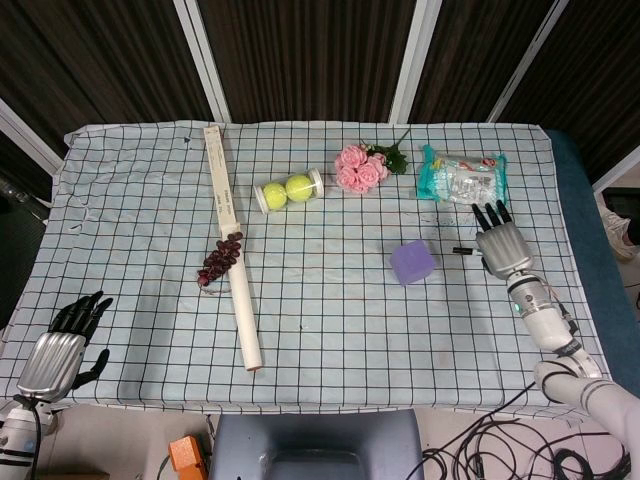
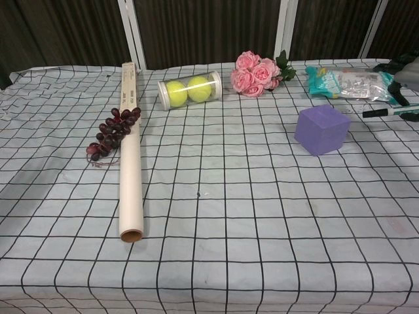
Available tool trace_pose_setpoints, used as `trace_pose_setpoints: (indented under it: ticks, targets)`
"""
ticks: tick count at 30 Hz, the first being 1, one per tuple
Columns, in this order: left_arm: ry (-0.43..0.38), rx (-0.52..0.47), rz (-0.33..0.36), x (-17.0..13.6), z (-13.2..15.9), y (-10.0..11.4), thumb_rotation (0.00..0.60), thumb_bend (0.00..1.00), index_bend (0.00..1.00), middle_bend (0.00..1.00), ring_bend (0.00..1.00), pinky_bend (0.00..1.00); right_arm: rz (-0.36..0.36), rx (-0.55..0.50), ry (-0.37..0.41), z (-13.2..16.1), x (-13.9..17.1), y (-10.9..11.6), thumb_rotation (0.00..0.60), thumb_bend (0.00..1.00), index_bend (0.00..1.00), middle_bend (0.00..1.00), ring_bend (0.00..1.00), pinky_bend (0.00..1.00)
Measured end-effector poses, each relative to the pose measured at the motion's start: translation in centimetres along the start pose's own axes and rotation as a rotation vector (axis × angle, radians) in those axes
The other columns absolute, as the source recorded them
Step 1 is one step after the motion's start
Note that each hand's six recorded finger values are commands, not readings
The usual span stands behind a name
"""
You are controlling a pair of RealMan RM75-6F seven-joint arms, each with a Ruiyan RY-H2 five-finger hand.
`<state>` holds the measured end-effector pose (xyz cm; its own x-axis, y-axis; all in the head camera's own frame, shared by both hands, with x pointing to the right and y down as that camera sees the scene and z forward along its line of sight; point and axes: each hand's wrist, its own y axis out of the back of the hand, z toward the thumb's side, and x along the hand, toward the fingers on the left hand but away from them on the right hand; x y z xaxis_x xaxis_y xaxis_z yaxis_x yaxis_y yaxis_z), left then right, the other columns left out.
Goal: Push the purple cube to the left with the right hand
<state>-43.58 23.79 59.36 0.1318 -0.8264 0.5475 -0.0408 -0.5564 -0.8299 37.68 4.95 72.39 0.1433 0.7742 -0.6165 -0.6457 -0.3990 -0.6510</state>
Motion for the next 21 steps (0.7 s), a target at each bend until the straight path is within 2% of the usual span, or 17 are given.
trace_pose_setpoints:
  ticks: [21]
  targets:
    - [-0.004, 0.004, -0.004, 0.3, 0.2, -0.1, 0.600, 0.43, 0.00, 0.00, 0.00, 0.12, -0.049, -0.028, 0.111, 4.2, -0.2, 1.8, 0.600, 0.52, 0.74, 0.10, 0.00, 0.00]
